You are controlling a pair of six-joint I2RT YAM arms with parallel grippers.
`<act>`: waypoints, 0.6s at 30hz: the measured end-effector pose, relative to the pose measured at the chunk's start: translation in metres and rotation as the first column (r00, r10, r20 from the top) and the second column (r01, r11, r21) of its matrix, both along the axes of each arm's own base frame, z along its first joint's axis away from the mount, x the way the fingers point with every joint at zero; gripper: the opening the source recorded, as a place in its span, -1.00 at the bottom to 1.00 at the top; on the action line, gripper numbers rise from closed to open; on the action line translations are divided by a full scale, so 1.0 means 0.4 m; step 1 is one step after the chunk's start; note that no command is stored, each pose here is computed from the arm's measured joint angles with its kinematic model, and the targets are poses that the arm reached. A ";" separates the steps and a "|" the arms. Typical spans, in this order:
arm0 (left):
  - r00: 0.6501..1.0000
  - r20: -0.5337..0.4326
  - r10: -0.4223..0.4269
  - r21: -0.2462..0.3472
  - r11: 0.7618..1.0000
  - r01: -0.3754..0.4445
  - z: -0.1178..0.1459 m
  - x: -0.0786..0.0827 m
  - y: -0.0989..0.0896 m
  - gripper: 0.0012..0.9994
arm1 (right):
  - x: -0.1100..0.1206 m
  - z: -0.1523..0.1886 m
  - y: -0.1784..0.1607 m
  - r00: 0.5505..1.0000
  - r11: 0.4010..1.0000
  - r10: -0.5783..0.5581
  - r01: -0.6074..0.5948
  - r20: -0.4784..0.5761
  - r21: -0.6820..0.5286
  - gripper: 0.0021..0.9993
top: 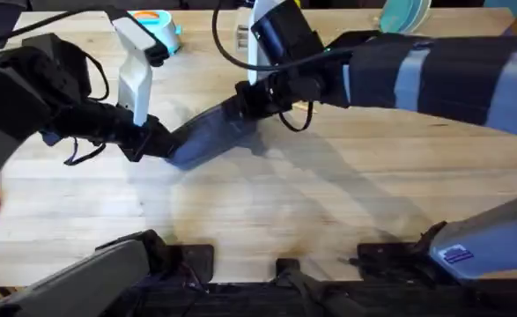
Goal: Unzip the bag, pick up the pens from the table one at a time and place them inside, then zip the bag closed.
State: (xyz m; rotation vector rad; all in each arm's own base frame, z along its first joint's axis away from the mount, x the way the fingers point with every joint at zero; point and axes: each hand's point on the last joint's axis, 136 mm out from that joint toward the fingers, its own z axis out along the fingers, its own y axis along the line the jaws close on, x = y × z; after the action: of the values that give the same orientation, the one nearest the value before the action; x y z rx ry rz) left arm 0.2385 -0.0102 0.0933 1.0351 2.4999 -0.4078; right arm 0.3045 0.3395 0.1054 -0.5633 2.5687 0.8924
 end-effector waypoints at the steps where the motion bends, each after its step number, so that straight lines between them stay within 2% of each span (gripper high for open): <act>1: 1.000 0.000 0.000 0.000 1.000 0.000 0.000 0.000 0.000 -0.92 | -0.001 0.012 0.000 1.000 1.000 0.000 0.000 0.007 0.006 -0.94; 7: 1.000 0.001 0.000 0.002 1.000 0.000 0.000 0.001 0.001 -0.92 | 0.006 0.115 -0.001 0.996 0.998 -0.003 -0.002 0.088 0.062 -0.94; 18: 1.000 0.015 0.000 0.007 1.000 0.000 0.001 0.008 0.003 -0.92 | 0.000 0.114 -0.013 0.997 0.999 -0.005 0.001 0.078 0.049 -0.94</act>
State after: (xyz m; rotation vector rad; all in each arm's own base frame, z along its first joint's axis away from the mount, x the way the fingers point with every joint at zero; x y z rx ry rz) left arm 0.2419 -0.0088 0.0936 1.0365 2.4900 -0.3908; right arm 0.3043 0.3344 0.1512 -0.5691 2.4703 0.9116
